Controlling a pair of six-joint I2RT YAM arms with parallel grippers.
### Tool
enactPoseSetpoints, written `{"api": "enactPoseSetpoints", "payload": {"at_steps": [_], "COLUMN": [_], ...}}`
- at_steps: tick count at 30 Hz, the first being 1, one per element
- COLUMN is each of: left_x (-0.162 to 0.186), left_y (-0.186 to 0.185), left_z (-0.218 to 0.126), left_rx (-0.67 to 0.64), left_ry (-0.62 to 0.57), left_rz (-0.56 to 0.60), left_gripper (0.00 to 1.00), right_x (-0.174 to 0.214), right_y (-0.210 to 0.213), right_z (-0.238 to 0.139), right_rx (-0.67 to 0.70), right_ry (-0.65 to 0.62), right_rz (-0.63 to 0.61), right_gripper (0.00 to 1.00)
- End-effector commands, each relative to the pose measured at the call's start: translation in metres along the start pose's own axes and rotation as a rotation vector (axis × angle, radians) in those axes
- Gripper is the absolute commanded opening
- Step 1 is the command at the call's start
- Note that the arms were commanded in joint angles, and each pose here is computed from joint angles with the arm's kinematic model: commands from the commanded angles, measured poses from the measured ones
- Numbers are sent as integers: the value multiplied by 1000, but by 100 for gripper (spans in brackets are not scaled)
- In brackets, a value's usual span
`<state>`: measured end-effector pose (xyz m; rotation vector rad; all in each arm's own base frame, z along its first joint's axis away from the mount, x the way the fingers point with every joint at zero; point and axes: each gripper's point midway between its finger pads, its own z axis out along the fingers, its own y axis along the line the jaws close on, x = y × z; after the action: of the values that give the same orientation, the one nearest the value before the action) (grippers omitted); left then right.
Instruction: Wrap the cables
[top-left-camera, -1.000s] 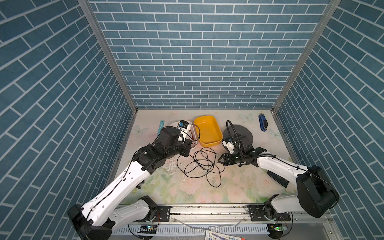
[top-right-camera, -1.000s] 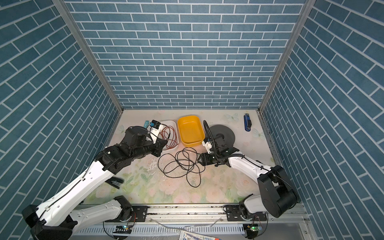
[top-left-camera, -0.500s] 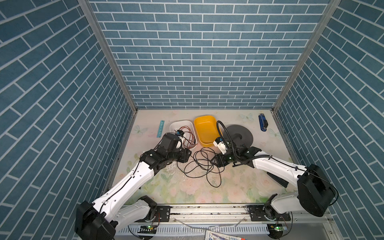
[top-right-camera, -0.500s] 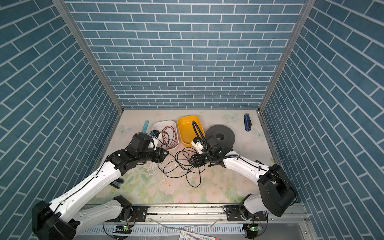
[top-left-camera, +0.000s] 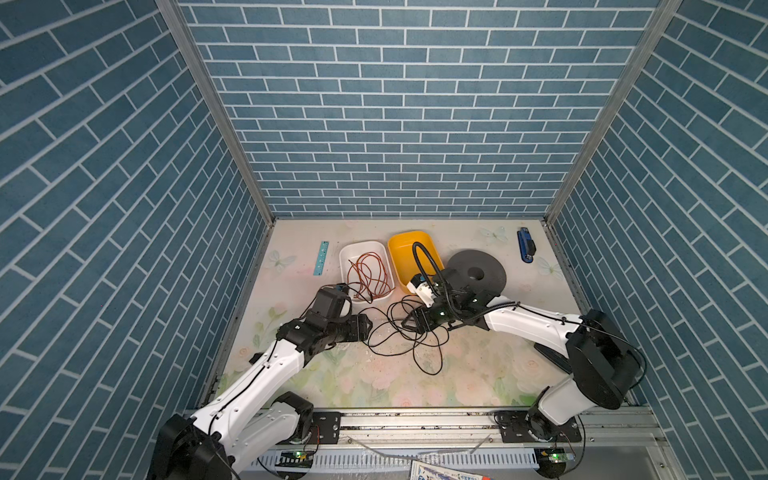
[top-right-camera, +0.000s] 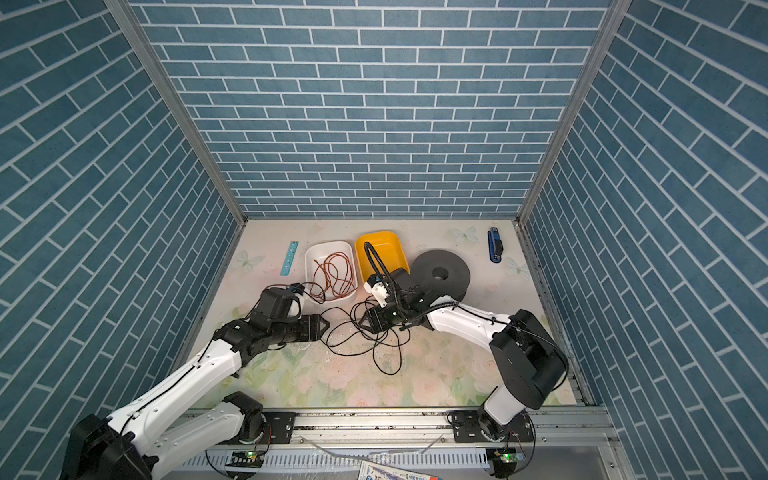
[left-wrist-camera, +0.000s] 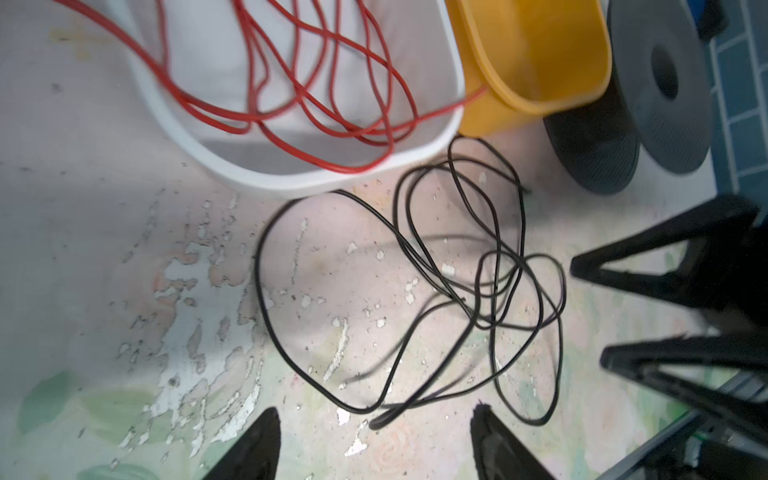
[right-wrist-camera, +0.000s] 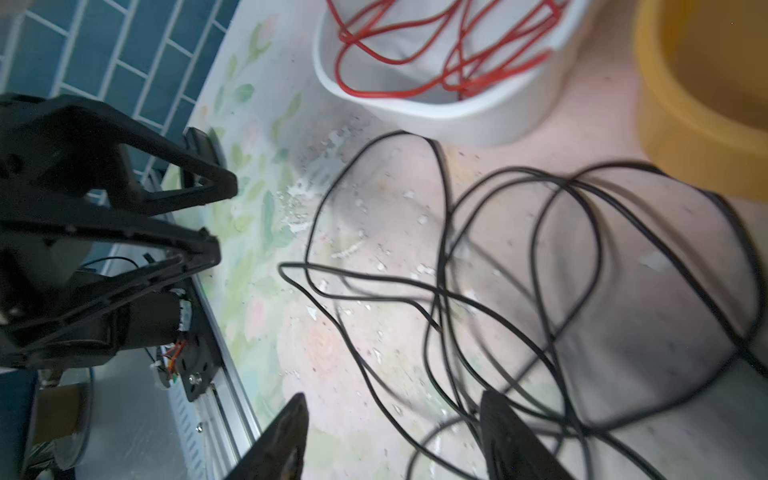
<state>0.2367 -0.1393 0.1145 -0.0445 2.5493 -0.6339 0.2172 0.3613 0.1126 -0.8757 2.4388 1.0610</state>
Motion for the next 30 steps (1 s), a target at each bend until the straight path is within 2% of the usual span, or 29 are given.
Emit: {"api": "enactPoseSetpoints", "payload": {"at_steps": [1,6,9,15,21,22,27,30], "left_x": [5,7,11,17,24,25,32,35], "left_y": [10,19,21,19,22,22,21,19], "left_z": [-8,-11,-8,3,10,11,20,27], "left_rx": [18,-6,-2,46,55,59,104,137], "left_ry": [15,4,10,14,21,21,17,13], "left_rz": [-105,-156,-177,-234,-269,-274,-327,-357], "left_gripper": [74,75,75,73,69,68,66,64], "right_x": [-28,-31,-30,-39,-48,-48,-51,-53], "right_y": [38,55,55,46,42,42,34,36], "right_z": [16,51,68,78,84,85,74,59], "right_rx": [-118,-211,-205,-138,-129,-129,-114,-150], "right_ry": [-87,-104,-113,-172,-213,-212,-248,-246], "right_rz": [57,230,292,367,422,420,416,398], "right_gripper": [65,66,66,67,62,60,23,5]}}
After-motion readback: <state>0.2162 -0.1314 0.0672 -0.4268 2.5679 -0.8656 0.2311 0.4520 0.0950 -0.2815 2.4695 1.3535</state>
